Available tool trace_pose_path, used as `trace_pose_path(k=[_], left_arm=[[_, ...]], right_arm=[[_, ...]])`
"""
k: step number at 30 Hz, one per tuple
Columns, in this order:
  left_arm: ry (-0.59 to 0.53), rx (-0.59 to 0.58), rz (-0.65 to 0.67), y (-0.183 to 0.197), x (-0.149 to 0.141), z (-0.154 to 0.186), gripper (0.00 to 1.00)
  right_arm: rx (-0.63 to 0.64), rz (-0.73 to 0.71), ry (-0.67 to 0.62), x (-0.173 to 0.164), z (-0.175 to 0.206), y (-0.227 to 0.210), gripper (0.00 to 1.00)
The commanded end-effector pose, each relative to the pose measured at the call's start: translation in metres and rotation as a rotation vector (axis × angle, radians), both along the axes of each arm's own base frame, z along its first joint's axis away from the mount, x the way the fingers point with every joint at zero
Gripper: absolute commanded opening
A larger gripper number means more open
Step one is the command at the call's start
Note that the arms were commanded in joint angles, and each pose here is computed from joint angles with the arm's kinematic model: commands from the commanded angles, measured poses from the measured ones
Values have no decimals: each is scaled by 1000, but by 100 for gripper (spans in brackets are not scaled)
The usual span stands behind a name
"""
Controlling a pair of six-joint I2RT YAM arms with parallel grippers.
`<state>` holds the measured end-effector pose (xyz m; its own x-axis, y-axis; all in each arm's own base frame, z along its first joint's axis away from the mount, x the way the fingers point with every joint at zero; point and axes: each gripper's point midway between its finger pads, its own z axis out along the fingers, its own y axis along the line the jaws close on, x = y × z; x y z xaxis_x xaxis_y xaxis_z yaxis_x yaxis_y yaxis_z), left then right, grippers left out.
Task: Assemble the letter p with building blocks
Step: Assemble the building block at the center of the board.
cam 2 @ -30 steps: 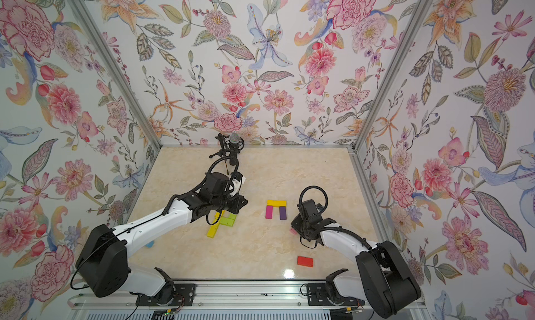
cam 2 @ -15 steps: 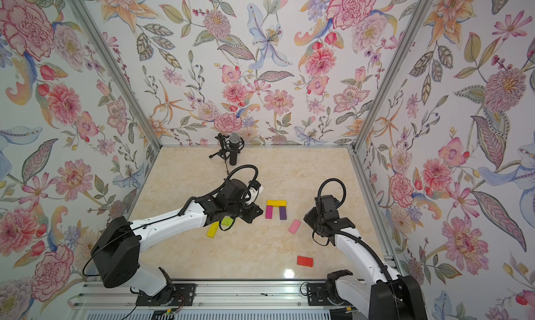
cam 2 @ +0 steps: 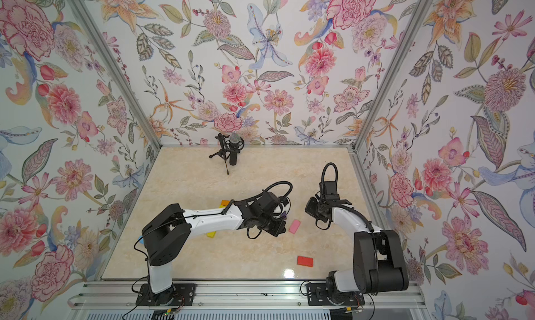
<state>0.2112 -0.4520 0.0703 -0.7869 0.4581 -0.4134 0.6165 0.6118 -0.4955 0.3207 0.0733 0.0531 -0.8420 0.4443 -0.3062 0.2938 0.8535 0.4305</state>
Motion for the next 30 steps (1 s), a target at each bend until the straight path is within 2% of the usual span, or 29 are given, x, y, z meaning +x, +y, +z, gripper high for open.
trace_pose_path(k=[1,9,15,30], left_arm=[[2,40,41,-16,-4,-8,1],[-18,92,105,-17,7,-16,0],[-9,136,109,-8,4,-28,0],[19,162,150,2,6,-51,0]], right_arm=[[29,72,-1,-2,-13,7,14],[86,127,20,-6,-27,19,12],[127,154,38,-11,-31,29,4],[168,169,61,-35,-42,39,5]])
